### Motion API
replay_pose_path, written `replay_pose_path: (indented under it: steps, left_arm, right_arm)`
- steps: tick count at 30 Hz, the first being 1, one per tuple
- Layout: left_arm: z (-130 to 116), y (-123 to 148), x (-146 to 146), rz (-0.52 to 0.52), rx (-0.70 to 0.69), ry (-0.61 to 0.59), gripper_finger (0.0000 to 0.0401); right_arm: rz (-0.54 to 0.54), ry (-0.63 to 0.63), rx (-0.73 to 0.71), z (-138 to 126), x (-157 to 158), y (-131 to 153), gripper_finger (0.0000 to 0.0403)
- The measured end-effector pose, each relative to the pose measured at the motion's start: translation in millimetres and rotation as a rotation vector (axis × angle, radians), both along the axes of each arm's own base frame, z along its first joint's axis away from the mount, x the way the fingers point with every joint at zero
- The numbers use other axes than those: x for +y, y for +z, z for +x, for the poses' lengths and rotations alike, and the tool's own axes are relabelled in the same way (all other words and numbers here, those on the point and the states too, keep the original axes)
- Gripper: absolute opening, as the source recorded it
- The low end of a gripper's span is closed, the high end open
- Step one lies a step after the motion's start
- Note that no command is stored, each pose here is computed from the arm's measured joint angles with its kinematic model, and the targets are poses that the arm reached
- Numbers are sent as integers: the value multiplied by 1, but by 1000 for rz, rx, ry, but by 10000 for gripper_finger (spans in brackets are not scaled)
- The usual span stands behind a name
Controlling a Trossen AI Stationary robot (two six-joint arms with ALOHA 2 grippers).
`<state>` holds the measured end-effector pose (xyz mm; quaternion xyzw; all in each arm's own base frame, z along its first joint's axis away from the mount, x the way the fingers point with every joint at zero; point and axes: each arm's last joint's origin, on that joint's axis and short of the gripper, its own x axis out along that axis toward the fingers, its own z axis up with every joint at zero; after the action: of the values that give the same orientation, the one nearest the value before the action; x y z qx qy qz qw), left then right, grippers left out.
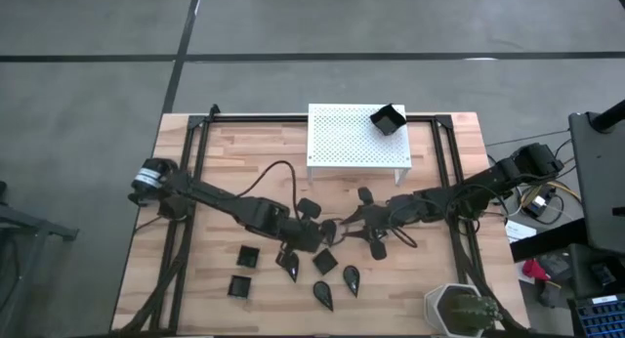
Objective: Pick & Place Mini shaped plates
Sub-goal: Put the square plate on the shelf
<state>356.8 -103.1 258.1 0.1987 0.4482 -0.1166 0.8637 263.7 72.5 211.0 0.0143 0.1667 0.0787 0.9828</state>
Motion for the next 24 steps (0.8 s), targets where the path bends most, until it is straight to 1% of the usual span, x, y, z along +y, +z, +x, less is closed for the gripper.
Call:
replay_pose_path:
  steps: [2, 8, 17, 24]
  left_arm:
    - [1, 4, 3, -20, 9, 17, 0]
    - [4, 12, 6, -58, -1, 8, 0]
    - [11, 25, 15, -95, -44, 19, 0]
    - [15, 32, 22, -119, -76, 22, 0]
  right_arm:
    - [3, 2, 23, -1, 0, -2, 138]
    - [1, 2, 61, -1, 0, -6, 131]
    - [-13, 8, 51, -1, 0, -6, 119]
    - [-35, 16, 46, -1, 0, -6, 122]
